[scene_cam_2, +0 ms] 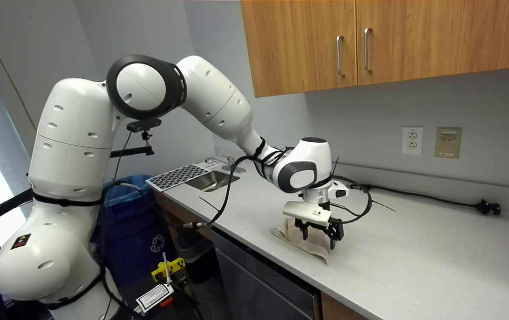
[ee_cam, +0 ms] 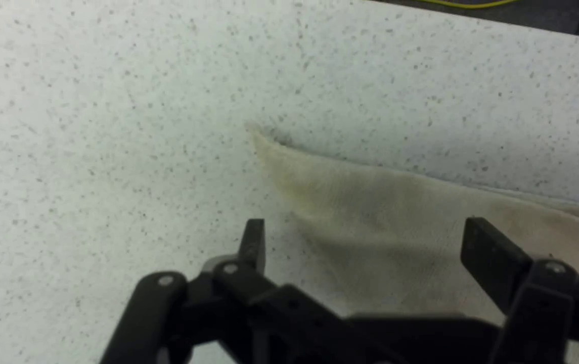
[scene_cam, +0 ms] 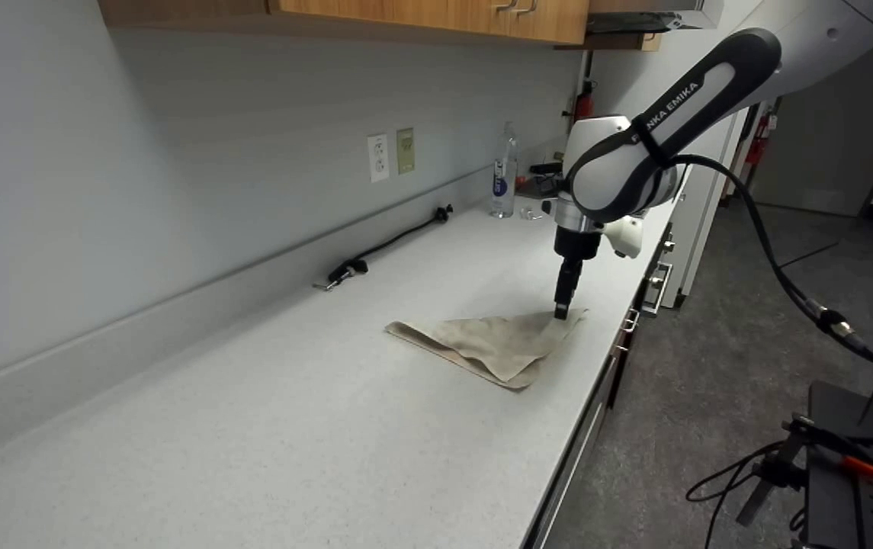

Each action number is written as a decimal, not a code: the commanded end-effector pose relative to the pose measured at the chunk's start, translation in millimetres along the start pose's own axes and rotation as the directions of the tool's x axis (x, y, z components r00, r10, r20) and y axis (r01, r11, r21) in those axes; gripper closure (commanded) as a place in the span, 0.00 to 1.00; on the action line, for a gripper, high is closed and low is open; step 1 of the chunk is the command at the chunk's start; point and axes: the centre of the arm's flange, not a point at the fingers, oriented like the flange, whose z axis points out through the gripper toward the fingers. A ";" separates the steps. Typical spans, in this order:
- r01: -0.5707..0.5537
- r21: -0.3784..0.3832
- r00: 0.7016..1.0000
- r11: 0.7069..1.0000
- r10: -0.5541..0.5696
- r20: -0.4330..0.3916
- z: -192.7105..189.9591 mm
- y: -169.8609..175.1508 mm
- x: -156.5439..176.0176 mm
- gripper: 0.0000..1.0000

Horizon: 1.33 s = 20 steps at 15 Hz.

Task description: Fold the cloth into a triangle

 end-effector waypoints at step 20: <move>-0.009 -0.048 1.000 0.999 0.009 0.001 26.5 23.0 -10.0 0.73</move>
